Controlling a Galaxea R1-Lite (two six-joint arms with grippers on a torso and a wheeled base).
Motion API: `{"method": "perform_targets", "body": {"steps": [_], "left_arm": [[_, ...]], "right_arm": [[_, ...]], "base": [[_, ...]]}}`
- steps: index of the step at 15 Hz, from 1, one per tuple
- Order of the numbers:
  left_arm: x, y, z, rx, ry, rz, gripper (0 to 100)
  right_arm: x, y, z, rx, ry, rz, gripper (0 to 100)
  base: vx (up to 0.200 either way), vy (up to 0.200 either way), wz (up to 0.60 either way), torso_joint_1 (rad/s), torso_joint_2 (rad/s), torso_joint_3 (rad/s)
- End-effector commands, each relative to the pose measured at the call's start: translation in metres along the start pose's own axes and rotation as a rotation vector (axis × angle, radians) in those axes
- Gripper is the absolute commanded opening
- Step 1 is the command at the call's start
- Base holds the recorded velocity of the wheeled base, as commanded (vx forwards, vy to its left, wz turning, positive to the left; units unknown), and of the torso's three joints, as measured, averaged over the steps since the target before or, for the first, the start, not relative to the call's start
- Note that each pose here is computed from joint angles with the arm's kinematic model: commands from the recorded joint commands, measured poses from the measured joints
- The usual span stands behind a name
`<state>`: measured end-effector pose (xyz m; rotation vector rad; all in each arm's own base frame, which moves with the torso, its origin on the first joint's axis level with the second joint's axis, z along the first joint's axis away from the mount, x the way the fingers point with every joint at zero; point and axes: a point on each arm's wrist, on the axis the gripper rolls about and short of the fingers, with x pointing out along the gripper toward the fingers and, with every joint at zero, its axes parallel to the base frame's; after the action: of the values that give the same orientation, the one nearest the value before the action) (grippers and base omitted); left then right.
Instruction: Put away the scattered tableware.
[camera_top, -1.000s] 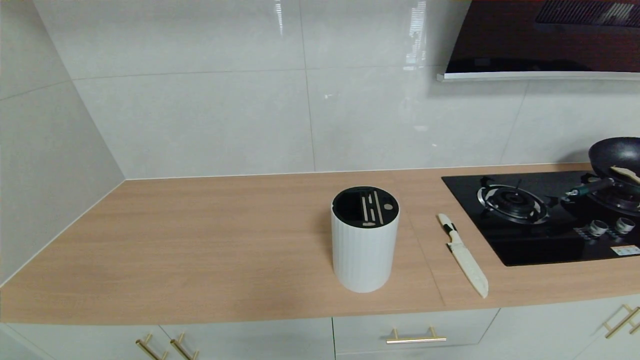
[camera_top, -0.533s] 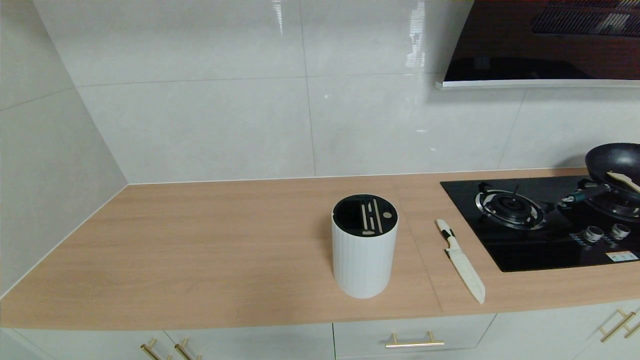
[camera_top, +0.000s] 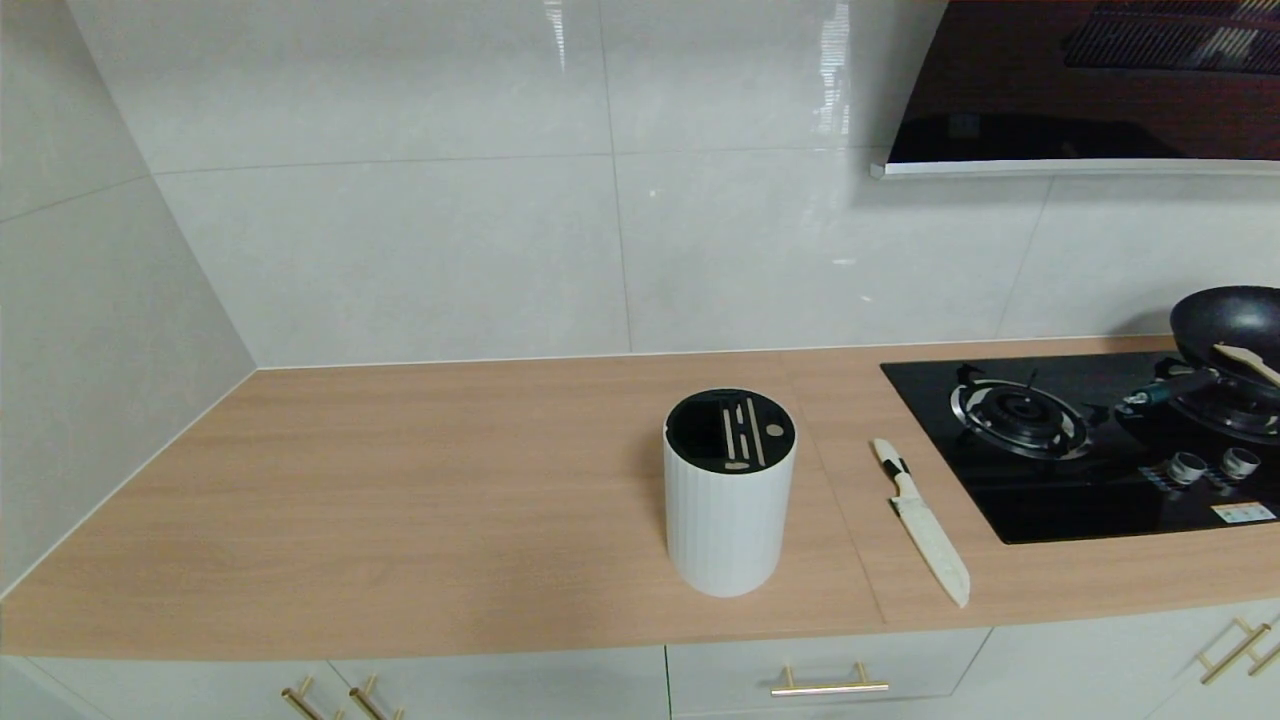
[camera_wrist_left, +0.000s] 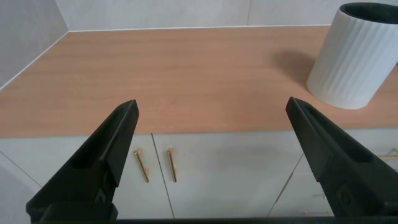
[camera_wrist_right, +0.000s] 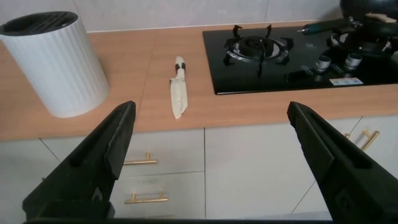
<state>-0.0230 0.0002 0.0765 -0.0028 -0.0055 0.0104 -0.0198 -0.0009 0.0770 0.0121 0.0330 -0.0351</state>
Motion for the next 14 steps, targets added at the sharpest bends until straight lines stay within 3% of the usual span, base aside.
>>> {"method": "perform_targets", "body": {"steps": [1,2,3,4,5,7,10,14], "left_arm": [[0.0,0.0,0.0,0.0,0.002,0.002,100],[0.0,0.0,0.0,0.0,0.001,0.0,100],[0.0,0.0,0.0,0.0,0.001,0.002,100],[0.0,0.0,0.0,0.0,0.002,0.0,100],[0.0,0.0,0.0,0.0,0.001,0.002,100],[0.0,0.0,0.0,0.0,0.001,0.002,100],[0.0,0.0,0.0,0.0,0.001,0.0,100],[0.0,0.0,0.0,0.0,0.001,0.0,100]], "right_arm": [[0.0,0.0,0.001,-0.005,0.001,0.004,100],[-0.001,0.0,0.005,-0.01,-0.025,0.009,100],[-0.005,0.001,0.037,0.0,-0.073,0.033,100],[-0.003,0.001,0.048,0.008,-0.062,0.051,100],[0.013,0.003,0.072,0.014,0.024,0.087,100],[0.051,0.006,0.092,0.014,0.202,0.102,100],[0.12,0.012,0.105,0.011,0.401,0.122,100],[0.214,0.036,0.08,0.019,0.441,0.159,100]], "base": [[0.0,0.0,0.0,0.0,0.0,0.0],[0.0,0.0,0.0,0.0,0.0,0.0],[0.0,0.0,0.0,0.0,0.0,0.0],[0.0,0.0,0.0,0.0,0.0,0.0],[0.0,0.0,0.0,0.0,0.0,0.0],[0.0,0.0,0.0,0.0,0.0,0.0],[0.0,0.0,0.0,0.0,0.0,0.0],[0.0,0.0,0.0,0.0,0.0,0.0]]}}
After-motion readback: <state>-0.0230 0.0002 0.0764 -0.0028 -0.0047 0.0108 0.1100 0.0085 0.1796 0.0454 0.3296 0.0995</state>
